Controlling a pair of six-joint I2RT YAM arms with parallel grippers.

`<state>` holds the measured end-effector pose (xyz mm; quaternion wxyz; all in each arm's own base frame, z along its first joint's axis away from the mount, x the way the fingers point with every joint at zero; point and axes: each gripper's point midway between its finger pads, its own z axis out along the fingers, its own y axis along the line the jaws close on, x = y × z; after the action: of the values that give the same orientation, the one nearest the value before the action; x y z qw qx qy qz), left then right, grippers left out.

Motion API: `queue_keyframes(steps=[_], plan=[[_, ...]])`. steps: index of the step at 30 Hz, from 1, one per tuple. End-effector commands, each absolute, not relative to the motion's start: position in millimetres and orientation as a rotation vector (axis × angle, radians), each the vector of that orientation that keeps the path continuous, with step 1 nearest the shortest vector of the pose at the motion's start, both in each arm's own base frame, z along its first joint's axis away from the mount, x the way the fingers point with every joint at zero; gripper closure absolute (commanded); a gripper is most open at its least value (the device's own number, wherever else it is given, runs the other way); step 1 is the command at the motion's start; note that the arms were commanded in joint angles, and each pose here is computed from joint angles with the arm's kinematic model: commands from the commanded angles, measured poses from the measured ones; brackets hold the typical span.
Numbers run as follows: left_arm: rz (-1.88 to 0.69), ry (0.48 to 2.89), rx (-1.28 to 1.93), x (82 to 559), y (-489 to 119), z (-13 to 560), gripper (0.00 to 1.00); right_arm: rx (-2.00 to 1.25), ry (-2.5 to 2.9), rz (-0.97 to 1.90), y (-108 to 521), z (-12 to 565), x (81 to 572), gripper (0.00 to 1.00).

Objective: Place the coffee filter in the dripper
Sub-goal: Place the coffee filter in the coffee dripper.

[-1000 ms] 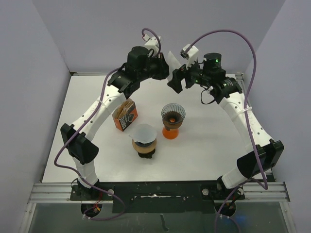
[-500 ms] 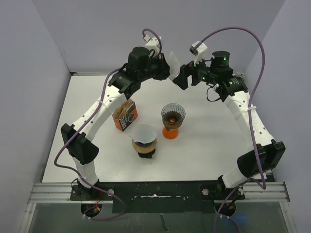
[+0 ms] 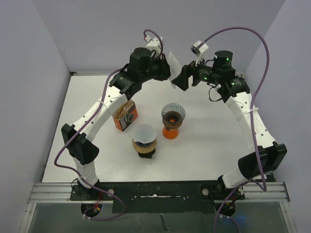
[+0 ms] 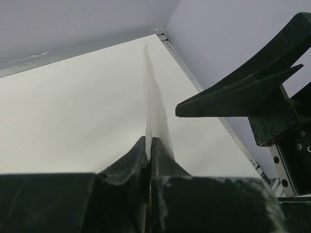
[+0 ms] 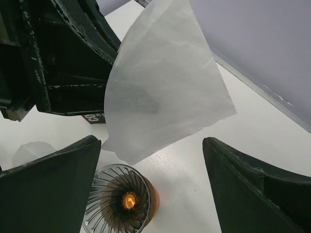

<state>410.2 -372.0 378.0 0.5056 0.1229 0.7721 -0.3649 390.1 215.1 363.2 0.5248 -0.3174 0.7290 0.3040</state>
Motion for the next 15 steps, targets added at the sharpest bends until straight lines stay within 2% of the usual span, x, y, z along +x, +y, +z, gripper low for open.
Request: queue_keyframes(steps=[1,7,15], plan=[[-0.905,1.785,0.278,407.0,-373.7,407.9,1.0,-0.769,1.617,0.721,216.4,403.3,379.1,0.12],[-0.902,1.787,0.277,405.8,-376.3,407.0,1.0,-0.74,1.631,0.67,211.3,404.5,386.4,0.15],[-0.892,1.791,0.266,406.9,-378.4,406.4,1.0,-0.776,1.615,0.691,216.1,404.4,377.7,0.13]])
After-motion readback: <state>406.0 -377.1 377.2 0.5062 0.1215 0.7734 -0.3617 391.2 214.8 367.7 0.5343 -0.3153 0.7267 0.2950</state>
